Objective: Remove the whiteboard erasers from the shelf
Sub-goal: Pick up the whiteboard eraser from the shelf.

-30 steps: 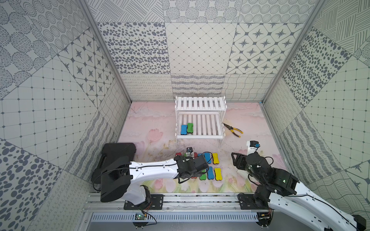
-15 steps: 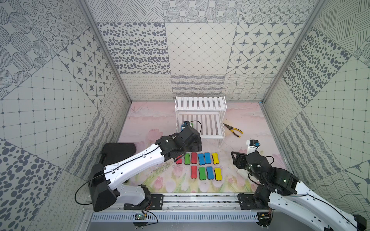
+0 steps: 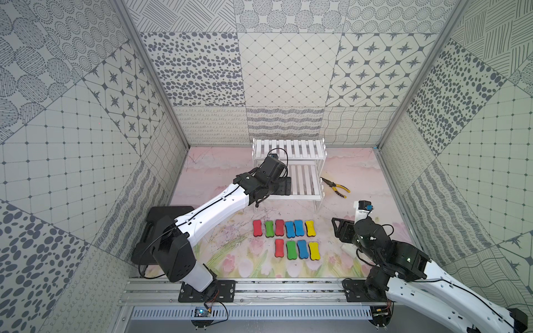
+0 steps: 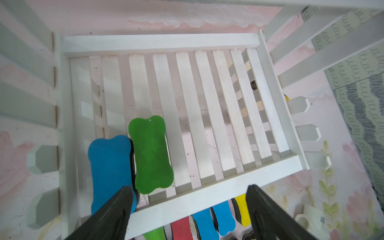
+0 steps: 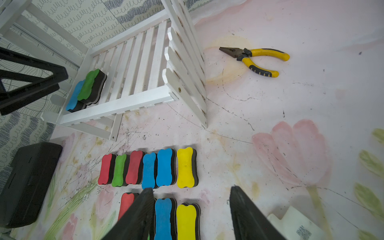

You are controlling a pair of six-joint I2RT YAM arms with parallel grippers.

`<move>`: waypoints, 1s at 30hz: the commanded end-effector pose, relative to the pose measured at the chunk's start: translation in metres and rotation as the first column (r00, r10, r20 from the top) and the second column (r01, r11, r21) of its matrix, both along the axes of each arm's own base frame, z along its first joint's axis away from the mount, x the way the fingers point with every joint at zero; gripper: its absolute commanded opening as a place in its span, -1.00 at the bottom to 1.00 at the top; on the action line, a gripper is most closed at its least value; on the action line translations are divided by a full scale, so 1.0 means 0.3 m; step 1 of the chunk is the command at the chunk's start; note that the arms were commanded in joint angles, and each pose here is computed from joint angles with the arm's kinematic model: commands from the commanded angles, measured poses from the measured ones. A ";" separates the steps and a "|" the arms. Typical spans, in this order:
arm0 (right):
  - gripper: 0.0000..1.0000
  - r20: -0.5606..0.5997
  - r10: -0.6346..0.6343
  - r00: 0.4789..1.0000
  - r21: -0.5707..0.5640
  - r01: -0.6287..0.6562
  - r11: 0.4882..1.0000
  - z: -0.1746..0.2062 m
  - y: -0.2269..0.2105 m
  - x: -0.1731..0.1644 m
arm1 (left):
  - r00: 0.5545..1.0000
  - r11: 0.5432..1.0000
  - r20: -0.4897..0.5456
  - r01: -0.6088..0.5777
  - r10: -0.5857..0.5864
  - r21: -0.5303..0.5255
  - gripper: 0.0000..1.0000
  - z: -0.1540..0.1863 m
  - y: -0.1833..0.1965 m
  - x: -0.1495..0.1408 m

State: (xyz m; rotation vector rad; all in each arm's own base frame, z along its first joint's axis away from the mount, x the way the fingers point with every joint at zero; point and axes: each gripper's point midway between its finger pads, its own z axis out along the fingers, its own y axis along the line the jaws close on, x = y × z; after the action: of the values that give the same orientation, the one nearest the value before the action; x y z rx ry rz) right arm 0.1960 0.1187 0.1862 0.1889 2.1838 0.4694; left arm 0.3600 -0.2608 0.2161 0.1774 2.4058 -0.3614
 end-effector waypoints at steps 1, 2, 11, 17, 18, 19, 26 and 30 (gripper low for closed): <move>0.25 0.024 -0.004 1.000 0.017 0.004 1.000 0.015 0.007 0.013 | 0.998 0.998 0.053 0.027 -0.030 0.053 0.75 -0.008 -0.008 0.062; 0.25 0.025 -0.005 1.000 0.017 0.005 1.000 0.016 0.006 0.014 | 0.998 0.998 0.055 0.013 -0.016 0.061 0.75 -0.016 -0.003 0.068; 0.25 0.028 -0.008 1.000 0.015 0.007 1.000 0.017 0.004 0.014 | 0.998 0.992 0.040 -0.058 0.054 0.108 0.73 -0.079 0.028 0.098; 0.25 0.031 -0.011 0.999 0.017 0.011 1.000 0.020 0.002 0.015 | 0.999 0.995 0.026 -0.042 0.039 0.095 0.65 -0.089 0.013 0.098; 0.25 0.031 -0.012 0.999 0.018 0.011 1.000 0.020 0.002 0.015 | 0.999 0.995 0.021 -0.037 0.035 0.093 0.62 -0.093 0.009 0.096; 0.25 0.031 -0.011 0.999 0.017 0.011 1.000 0.020 0.002 0.015 | 0.999 0.996 0.017 -0.033 0.031 0.087 0.59 -0.092 0.005 0.094; 0.25 0.024 -0.012 1.000 0.021 0.012 1.000 0.013 0.003 0.014 | 1.000 0.994 0.004 -0.031 0.031 0.108 0.38 -0.095 0.013 0.089; 0.25 0.018 -0.012 1.000 0.022 0.012 1.000 0.006 0.004 0.012 | 0.999 0.988 -0.002 -0.047 0.048 0.149 0.37 -0.099 0.031 0.093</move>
State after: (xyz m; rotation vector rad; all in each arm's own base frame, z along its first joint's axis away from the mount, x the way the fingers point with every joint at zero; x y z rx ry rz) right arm 0.1961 0.1184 0.1862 0.1913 2.1831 0.4692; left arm 0.3822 -0.2571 0.1824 0.1821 2.4484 -0.2134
